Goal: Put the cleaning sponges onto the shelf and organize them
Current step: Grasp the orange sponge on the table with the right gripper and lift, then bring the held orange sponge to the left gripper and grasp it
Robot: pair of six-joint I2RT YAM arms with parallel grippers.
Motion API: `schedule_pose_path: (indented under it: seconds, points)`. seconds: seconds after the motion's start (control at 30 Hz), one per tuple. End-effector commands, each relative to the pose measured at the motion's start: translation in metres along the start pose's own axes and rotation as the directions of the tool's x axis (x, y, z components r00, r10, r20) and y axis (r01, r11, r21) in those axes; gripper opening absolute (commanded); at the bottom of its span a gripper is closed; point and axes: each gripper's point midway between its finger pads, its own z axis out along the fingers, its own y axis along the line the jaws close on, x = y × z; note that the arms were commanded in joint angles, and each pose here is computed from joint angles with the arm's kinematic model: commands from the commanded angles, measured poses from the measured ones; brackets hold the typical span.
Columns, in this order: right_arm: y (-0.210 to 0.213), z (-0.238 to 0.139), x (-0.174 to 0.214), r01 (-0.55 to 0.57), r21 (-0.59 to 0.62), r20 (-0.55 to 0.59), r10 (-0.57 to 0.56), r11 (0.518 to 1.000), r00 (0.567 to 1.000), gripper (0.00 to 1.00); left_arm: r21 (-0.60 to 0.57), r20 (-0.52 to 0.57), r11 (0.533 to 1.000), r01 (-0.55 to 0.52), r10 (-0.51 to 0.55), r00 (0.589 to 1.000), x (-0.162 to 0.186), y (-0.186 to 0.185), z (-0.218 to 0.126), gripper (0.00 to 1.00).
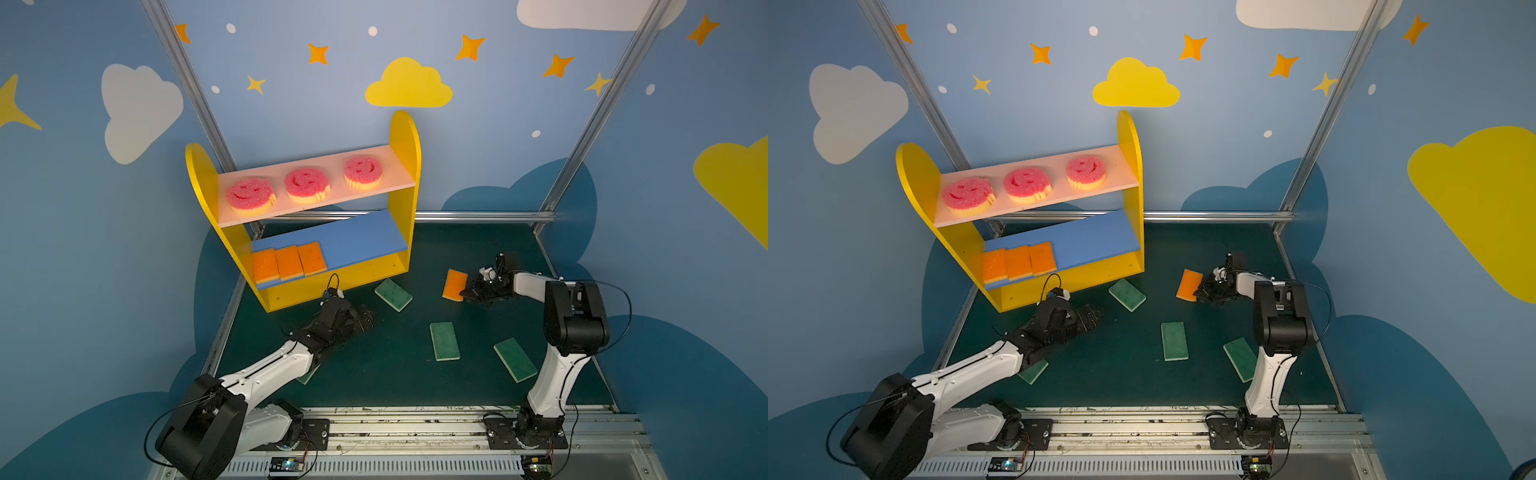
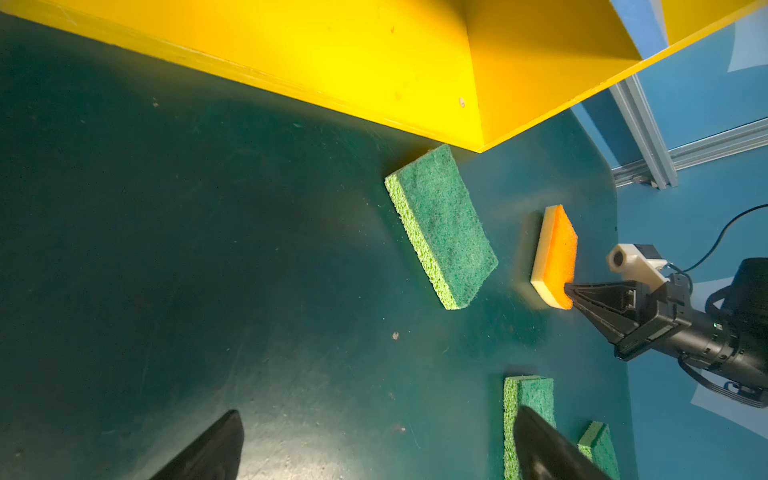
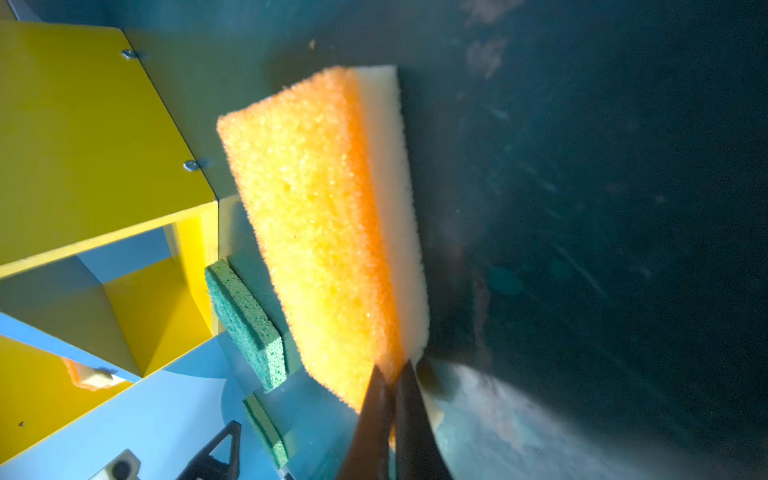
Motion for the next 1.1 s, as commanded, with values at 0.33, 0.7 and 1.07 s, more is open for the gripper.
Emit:
schedule_pose_path:
  seconds: [0.33, 0.7, 1.07]
  points:
    - [0.030, -0.023, 0.036, 0.019, -0.084, 0.014, -0.018, 0.996, 1.000, 0.00, 0.161, -0.001, 0.987, 0.019, -0.019, 1.000, -0.002, -0.033, -0.009, 0.88]
    - [0.109, -0.041, 0.092, 0.061, -0.222, -0.006, -0.064, 0.973, 0.998, 0.00, 0.354, 0.195, 0.935, -0.029, -0.043, 0.980, -0.019, -0.074, -0.031, 0.68]
    - [0.183, -0.031, 0.129, 0.067, -0.350, -0.040, -0.086, 0.934, 0.995, 0.00, 0.423, 0.291, 0.905, -0.043, -0.091, 0.952, -0.019, -0.102, -0.037, 0.64]
